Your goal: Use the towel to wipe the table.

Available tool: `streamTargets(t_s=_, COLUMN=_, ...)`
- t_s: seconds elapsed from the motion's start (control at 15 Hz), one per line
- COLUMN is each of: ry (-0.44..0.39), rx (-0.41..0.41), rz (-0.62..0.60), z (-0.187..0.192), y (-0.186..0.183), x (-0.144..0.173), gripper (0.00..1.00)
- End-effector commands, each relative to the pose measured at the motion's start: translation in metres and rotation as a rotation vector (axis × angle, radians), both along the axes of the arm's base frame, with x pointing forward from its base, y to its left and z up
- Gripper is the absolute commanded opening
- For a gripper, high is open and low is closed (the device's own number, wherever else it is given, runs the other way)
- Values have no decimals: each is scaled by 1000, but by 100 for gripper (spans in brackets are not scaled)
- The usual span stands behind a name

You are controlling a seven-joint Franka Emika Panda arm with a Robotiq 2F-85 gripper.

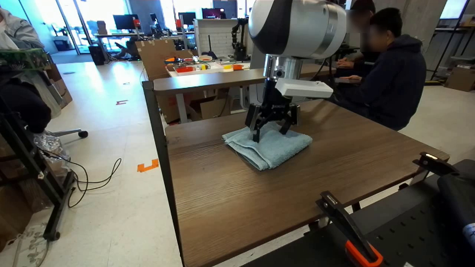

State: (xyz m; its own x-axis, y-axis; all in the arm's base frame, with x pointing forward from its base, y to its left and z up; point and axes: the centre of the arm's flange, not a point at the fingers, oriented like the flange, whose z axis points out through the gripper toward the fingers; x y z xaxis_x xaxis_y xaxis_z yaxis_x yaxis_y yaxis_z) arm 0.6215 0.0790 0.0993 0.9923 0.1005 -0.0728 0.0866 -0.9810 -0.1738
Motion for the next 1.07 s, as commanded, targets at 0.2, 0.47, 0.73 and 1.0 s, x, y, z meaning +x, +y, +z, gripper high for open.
streamTargets(t_s=0.2, ry=-3, rx=3, rz=-4, z=1, y=-1, x=4, gripper=100)
streamTargets(t_s=0.47, ry=-1, rx=7, rz=-17, z=-3, y=-1, x=9, gripper=100)
streamTargets(t_s=0.73, ry=-37, rx=45, rz=-35, z=-9, y=34, x=38, gripper=100)
streamTargets(t_s=1.0, ry=-80, rx=71, rz=7, z=-6, y=93, x=57, gripper=100)
